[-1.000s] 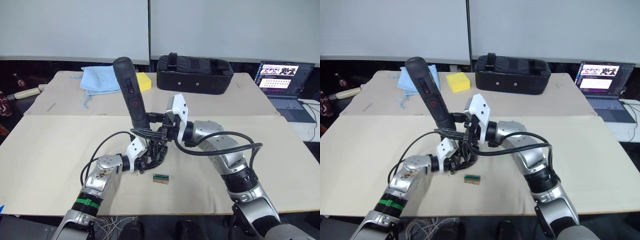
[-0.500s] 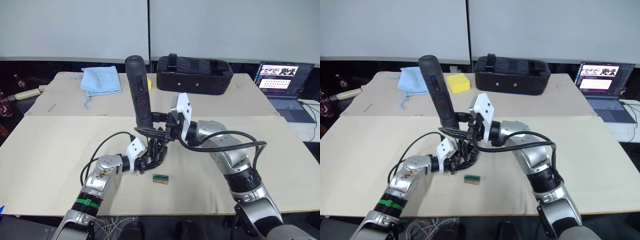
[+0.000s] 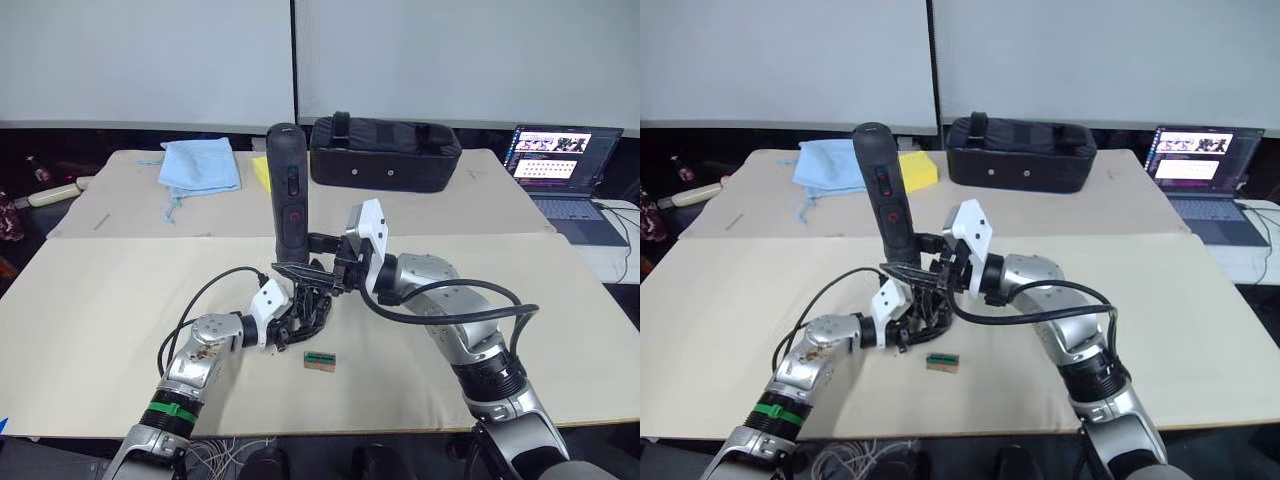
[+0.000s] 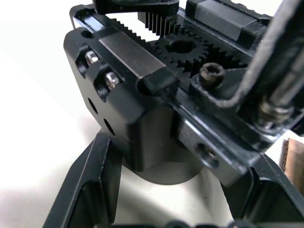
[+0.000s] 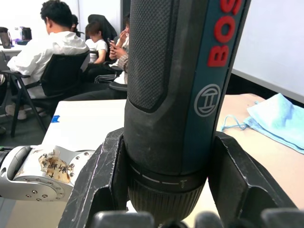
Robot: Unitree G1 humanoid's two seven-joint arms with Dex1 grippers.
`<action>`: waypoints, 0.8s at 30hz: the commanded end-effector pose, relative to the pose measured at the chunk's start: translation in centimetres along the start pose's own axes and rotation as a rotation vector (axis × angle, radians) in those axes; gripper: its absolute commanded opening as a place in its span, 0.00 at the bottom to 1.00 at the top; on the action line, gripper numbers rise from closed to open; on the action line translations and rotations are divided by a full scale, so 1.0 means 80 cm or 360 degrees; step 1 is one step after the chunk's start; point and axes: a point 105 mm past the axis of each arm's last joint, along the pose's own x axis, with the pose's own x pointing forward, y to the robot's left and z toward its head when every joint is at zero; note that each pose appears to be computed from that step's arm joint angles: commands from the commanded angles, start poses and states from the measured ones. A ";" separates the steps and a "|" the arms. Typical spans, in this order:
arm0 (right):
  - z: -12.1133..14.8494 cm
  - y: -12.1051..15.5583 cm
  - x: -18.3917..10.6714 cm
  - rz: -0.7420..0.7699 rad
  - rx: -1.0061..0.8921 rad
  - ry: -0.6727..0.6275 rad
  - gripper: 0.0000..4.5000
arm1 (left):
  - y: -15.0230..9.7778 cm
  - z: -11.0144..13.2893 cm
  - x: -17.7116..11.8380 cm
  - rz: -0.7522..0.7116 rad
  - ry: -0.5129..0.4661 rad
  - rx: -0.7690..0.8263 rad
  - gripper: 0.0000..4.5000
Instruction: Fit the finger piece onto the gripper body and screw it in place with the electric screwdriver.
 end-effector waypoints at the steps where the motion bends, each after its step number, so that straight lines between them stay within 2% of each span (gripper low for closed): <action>1: -0.112 -0.007 -0.031 -0.0160 0.0209 0.0571 0.43 | -0.014 -0.004 0.000 -0.0082 0.0012 -0.0025 0.51; 10: -0.096 -0.024 -0.015 -0.0167 0.0038 0.0564 0.43 | -0.012 -0.002 0.000 -0.0064 -0.0001 -0.0016 0.51; 15: -0.102 -0.027 -0.012 -0.0159 0.0046 0.0599 0.43 | -0.008 -0.002 -0.001 -0.0039 -0.0029 -0.0002 0.51; 24: -0.116 -0.012 -0.020 -0.0134 0.0321 0.0605 0.43 | -0.004 -0.003 -0.003 -0.0003 -0.0061 0.0014 0.51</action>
